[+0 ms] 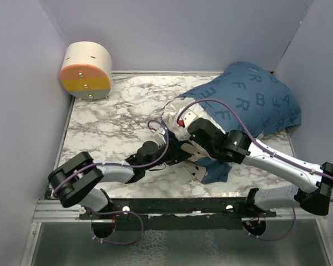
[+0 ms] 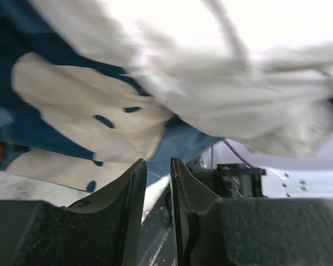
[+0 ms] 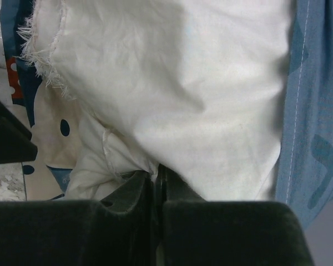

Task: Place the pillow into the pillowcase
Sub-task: Stuff the pillow into the pillowcase.

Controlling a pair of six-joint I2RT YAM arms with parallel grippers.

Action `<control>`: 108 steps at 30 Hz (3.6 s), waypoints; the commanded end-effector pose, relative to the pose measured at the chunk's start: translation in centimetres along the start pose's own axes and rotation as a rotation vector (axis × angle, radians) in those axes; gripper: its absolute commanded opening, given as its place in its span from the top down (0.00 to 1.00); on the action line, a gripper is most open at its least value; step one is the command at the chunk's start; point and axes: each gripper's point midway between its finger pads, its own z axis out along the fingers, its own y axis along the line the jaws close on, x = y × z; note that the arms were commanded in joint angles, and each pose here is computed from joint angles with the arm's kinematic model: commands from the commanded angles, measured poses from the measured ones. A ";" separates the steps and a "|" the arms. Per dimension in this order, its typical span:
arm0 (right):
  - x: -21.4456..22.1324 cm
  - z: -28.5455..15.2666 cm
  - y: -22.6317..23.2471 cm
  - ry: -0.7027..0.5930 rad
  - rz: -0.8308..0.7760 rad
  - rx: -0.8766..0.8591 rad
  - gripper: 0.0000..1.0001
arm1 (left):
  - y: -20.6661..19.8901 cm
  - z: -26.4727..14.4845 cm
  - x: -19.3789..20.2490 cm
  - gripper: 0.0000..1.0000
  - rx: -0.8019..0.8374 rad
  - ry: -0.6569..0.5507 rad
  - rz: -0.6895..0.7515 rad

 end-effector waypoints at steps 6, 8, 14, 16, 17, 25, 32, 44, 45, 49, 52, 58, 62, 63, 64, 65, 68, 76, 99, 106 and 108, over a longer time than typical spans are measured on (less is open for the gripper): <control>-1.7 -0.6 -1.5 -0.100 0.067 0.029 0.99 | 1.6 3.0 -4.1 0.61 -0.074 -0.224 -0.041; -1.6 -0.6 -1.4 -0.100 0.067 0.026 0.99 | 2.0 3.2 -4.3 0.55 -0.096 -0.236 -0.039; -1.5 -0.4 -1.0 -0.103 0.066 0.014 0.99 | 3.5 4.1 -4.1 0.53 -0.148 -0.234 -0.048; -1.4 -0.4 -0.9 -0.101 0.066 0.010 0.99 | 4.3 4.5 -4.1 0.53 -0.173 -0.237 -0.054; -1.4 -0.4 -0.9 -0.100 0.067 0.009 0.99 | 4.6 4.6 -4.1 0.53 -0.181 -0.240 -0.057; -1.2 -0.5 -0.9 -0.101 0.066 0.003 0.99 | 6.9 5.0 -5.2 0.51 -0.260 -0.323 -0.084; -1.0 -0.3 -0.5 -0.099 0.063 -0.010 0.99 | 7.2 5.7 -5.3 0.48 -0.228 -0.348 -0.092; -0.2 0.2 0.4 -0.085 0.059 -0.031 0.99 | 6.9 8.8 -5.3 0.51 -0.160 -0.346 -0.144; -0.1 0.3 0.5 -0.084 0.060 -0.031 0.99 | 6.8 9.0 -5.4 0.54 -0.159 -0.346 -0.138; 0.2 0.3 0.6 -0.082 0.063 -0.033 0.99 | 6.7 9.2 -5.7 0.73 -0.154 -0.349 -0.109; 0.4 0.5 0.5 -0.080 0.067 -0.033 0.99 | 6.4 8.6 -5.8 1.00 -0.121 -0.357 -0.100; 0.3 0.5 0.5 -0.085 0.072 -0.034 0.99 | 5.6 7.3 -5.3 0.98 -0.067 -0.346 -0.103; 0.2 0.5 0.4 -0.090 0.073 -0.032 0.99 | 5.6 6.4 -4.6 0.75 -0.054 -0.329 -0.148; 0.1 0.5 0.4 -0.091 0.073 -0.034 0.99 | 5.6 6.2 -4.5 0.72 -0.048 -0.327 -0.158; 0.1 0.5 0.4 -0.091 0.074 -0.034 0.99 | 5.6 6.1 -4.3 0.70 -0.046 -0.324 -0.166; 0.1 0.5 0.4 -0.090 0.074 -0.034 0.99 | 5.7 6.0 -4.3 0.69 -0.047 -0.323 -0.175; 0.2 0.6 0.5 -0.088 0.074 -0.035 0.99 | 5.9 5.9 -4.2 0.66 -0.055 -0.329 -0.181; 0.1 0.5 0.3 -0.090 0.073 -0.032 0.99 | 5.5 6.3 -4.5 0.60 -0.045 -0.337 -0.171; 0.2 0.5 0.1 -0.096 0.072 -0.035 0.99 | 12.7 9.9 -3.0 0.74 -0.265 -0.310 -0.214; 0.6 1.3 0.9 -0.084 0.066 -0.052 0.99 | 13.0 10.5 -2.7 0.91 -0.264 -0.270 -0.167; 0.9 1.6 1.1 -0.076 0.062 -0.055 0.99 | 12.5 10.1 -2.8 1.00 -0.237 -0.270 -0.158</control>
